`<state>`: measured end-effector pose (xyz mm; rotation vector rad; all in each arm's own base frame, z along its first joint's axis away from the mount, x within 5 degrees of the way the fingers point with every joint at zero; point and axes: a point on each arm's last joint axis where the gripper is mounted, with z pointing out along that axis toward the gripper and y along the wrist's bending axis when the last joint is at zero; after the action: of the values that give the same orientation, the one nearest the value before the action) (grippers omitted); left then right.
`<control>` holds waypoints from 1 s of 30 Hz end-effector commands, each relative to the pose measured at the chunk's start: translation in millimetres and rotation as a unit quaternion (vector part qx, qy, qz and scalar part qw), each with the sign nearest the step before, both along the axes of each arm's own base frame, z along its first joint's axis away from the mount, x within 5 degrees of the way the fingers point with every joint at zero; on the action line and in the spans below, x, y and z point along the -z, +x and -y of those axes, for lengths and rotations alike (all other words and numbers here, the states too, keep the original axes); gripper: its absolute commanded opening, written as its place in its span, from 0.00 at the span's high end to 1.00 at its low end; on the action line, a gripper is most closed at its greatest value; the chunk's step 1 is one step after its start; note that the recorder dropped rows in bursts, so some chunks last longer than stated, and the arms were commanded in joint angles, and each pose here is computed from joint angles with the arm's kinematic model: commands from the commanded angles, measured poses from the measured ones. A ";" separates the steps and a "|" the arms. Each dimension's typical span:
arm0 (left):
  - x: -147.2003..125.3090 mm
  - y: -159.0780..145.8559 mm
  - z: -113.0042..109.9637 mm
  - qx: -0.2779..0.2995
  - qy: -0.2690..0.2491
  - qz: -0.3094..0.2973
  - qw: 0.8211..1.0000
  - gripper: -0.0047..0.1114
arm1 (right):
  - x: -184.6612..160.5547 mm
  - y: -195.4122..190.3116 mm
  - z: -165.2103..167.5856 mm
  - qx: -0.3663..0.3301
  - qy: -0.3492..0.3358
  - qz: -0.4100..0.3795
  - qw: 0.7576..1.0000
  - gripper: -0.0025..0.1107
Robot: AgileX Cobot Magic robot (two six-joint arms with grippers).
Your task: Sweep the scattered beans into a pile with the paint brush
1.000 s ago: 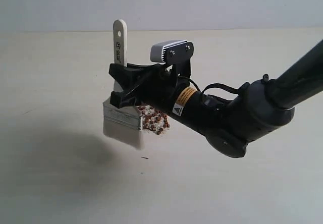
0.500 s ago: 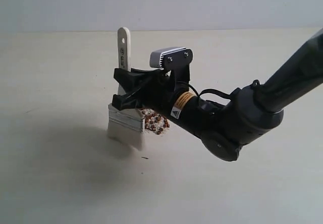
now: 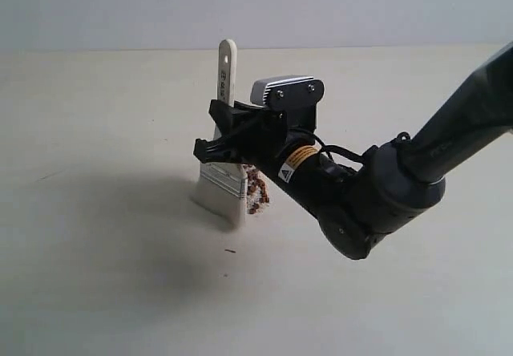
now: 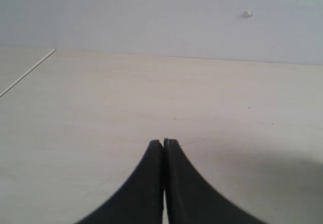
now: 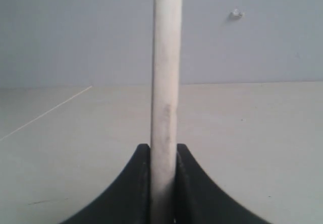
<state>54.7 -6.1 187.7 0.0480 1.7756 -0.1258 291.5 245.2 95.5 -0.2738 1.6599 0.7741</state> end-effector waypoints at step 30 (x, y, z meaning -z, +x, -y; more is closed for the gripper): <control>0.2 -0.3 0.0 0.001 0.003 0.004 1.000 0.96 | -172.4 -41.1 29.4 -0.039 -0.149 0.021 0.988 0.98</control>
<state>54.7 -6.1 187.7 0.0480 1.7756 -0.1258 257.4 227.2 254.0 -0.5595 1.6570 0.6491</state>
